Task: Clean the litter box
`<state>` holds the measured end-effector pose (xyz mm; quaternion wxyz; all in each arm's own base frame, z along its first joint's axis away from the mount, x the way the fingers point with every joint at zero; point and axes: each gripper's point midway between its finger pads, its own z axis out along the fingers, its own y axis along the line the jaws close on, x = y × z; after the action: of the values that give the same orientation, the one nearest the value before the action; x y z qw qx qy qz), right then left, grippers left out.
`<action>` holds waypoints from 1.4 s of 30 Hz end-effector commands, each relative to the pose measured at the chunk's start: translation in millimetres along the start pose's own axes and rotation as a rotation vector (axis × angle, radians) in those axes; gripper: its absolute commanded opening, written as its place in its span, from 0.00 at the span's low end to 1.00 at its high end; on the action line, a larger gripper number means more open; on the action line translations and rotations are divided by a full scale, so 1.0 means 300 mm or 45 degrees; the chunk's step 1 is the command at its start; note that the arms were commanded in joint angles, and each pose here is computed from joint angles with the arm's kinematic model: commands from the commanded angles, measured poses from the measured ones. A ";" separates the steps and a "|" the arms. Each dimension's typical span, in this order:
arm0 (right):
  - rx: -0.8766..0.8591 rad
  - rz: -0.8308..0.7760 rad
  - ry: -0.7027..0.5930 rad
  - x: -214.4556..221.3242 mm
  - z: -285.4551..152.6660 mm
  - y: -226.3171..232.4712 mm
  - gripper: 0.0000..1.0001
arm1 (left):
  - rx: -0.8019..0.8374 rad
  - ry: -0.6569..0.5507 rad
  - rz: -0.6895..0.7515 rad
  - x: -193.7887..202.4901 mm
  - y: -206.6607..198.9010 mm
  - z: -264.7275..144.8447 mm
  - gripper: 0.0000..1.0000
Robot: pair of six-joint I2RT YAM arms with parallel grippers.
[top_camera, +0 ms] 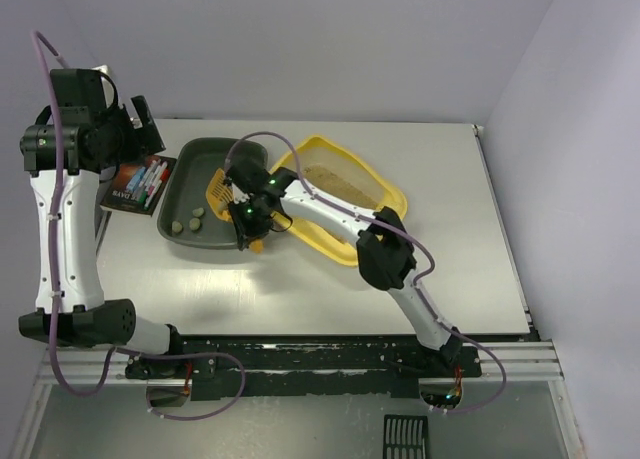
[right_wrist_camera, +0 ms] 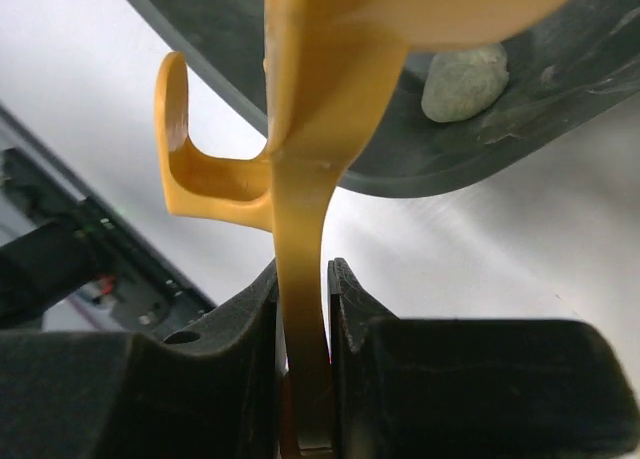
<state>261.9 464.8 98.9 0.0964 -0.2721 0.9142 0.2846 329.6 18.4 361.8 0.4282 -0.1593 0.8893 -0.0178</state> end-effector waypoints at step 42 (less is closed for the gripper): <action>-0.080 -0.068 -0.833 -0.028 -0.815 -0.117 0.00 | -0.208 0.419 -0.037 0.345 0.138 0.325 0.99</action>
<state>276.5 318.8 321.6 0.4383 -0.2018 0.8024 0.3512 319.9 30.4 240.8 0.2894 -0.1871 0.9387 0.0122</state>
